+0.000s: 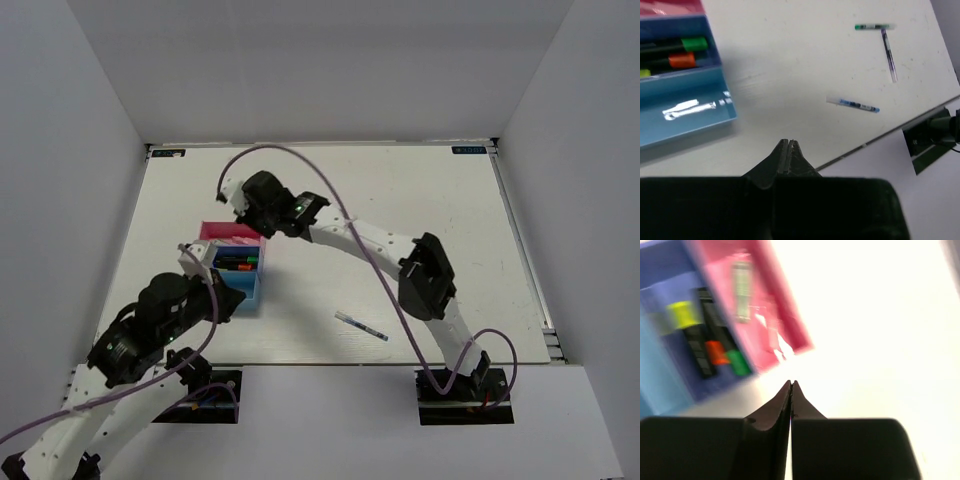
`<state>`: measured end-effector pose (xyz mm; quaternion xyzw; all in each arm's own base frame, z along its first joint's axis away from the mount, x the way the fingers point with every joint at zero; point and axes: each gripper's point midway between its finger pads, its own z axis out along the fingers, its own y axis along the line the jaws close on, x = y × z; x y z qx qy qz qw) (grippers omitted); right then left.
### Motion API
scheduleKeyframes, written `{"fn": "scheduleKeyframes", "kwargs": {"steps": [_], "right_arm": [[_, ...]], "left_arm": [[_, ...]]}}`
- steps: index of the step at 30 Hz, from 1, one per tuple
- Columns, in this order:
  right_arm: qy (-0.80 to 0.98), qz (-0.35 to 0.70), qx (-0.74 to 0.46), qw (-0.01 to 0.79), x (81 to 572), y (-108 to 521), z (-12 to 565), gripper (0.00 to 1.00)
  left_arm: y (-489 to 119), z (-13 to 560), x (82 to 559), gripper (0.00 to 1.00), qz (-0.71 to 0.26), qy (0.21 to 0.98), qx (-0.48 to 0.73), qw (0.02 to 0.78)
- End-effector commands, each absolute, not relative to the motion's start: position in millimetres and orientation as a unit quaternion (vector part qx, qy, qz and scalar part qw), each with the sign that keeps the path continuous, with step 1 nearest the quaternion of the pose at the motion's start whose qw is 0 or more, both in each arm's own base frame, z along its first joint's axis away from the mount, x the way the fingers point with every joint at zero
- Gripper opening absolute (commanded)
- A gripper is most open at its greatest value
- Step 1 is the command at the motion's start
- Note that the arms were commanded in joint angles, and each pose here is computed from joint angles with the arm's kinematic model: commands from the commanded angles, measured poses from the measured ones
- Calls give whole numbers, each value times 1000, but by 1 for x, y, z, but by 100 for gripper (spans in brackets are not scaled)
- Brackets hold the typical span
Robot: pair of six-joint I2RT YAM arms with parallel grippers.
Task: Sort the stationery into containers
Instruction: Place the stationery into the container, then grab a piece of stationery with the left arm
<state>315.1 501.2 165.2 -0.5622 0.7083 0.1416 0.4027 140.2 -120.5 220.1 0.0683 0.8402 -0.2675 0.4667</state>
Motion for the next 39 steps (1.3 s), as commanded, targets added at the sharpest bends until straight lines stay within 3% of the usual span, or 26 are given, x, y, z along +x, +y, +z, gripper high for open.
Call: {"fn": "scheduleKeyframes", "kwargs": {"steps": [1,4,6,7,9,10,11,12,14,16,17,18,19,21,22,23,24,26,28,30,39], "right_arm": [[786,62,-371,490,385,408,247,0],[857,77,-313,402,377,345,216,0],[899,108,-280,318,362,313,189,5],[920,104,-256,279,358,278,186,36],[922,186,-265,213,338,261,179,66],[910,224,-292,191,318,259,187,77],[900,230,-317,191,317,243,188,81],[888,274,-333,158,282,239,180,83],[844,286,-395,224,262,225,195,83],[814,305,-429,245,245,221,185,71],[794,299,-442,291,238,215,195,43],[793,303,-444,287,229,211,186,28],[786,299,-457,291,224,208,182,2],[782,288,-449,324,223,197,196,0],[788,275,-443,328,220,188,189,0],[787,263,-438,345,225,185,190,0],[796,240,-423,361,230,173,185,0],[795,218,-411,389,233,164,192,2],[808,203,-393,389,237,152,187,4],[815,200,-378,390,243,147,182,5],[843,171,-325,394,258,117,178,5]], "left_arm": [[-149,218,141,0,-310,859,56,404],[-161,183,156,5,-280,903,-11,326],[-170,175,162,23,-279,910,-22,307],[-185,163,164,29,-265,923,6,278],[-208,173,156,56,-277,920,94,262],[-220,151,153,67,-245,919,204,230],[-238,174,156,77,-263,899,254,242],[-255,164,140,85,-269,888,315,198],[-277,156,129,88,-222,841,464,169],[-283,143,148,88,-141,807,542,188],[-296,135,147,88,-119,773,593,191],[-308,134,153,81,-118,750,617,207],[-315,113,151,75,-112,745,634,176],[-333,117,158,59,-117,722,657,183],[-337,99,160,39,-105,723,664,159],[-341,99,162,31,-106,721,666,157],[-347,102,166,29,-104,709,678,163],[-353,94,166,33,-100,688,700,161],[-362,91,164,46,-111,675,709,170],[-369,88,162,51,-123,660,720,173],[-377,61,150,53,-153,659,722,146]]}}
